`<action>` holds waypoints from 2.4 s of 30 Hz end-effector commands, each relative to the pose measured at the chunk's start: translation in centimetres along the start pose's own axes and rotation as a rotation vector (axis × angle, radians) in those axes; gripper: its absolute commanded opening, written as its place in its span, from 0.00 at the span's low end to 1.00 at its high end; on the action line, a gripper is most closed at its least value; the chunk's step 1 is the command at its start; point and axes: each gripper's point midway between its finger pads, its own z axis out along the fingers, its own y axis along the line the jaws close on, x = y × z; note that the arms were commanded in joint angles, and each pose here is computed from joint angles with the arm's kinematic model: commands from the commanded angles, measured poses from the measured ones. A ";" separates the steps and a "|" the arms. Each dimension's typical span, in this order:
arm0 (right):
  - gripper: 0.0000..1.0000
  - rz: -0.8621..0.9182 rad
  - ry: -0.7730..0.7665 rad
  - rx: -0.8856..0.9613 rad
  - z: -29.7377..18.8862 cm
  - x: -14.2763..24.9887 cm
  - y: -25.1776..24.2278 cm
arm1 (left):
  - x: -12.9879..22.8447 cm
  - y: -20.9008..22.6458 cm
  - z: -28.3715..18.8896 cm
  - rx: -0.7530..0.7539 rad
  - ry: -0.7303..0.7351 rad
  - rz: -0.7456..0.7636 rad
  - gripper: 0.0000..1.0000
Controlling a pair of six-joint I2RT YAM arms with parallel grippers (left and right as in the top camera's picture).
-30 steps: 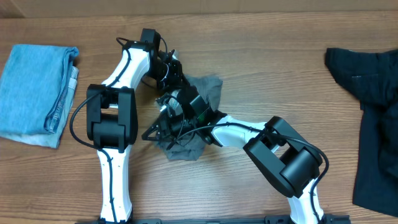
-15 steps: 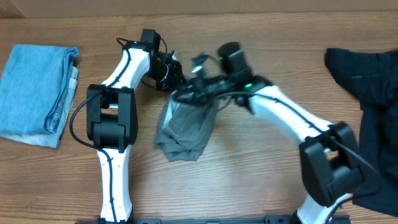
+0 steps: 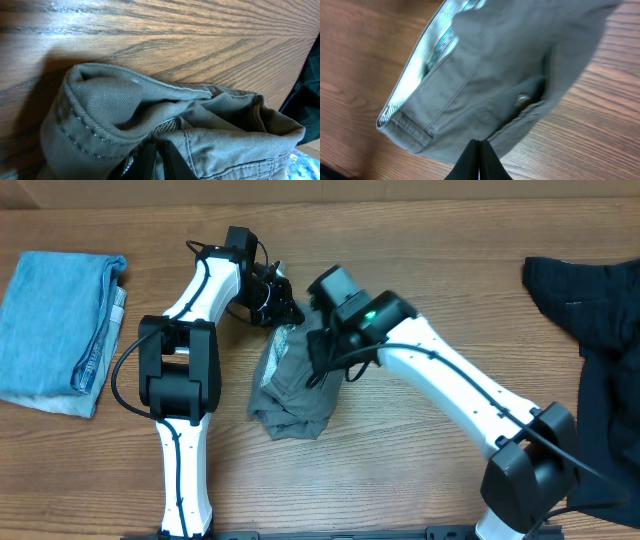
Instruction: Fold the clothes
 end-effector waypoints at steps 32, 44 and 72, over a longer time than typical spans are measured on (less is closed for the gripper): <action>0.04 -0.004 0.257 -0.096 14.1 6.4 6.5 | -1.6 4.9 0.4 -0.287 -0.092 0.017 0.18; 0.04 -0.001 0.259 -0.099 14.0 6.4 6.6 | -3.8 5.4 0.2 -0.376 -0.205 0.056 0.09; 0.04 0.257 -0.032 -0.158 11.6 -1.2 -2.3 | -0.3 -0.1 -8.7 -0.330 -0.079 0.035 0.68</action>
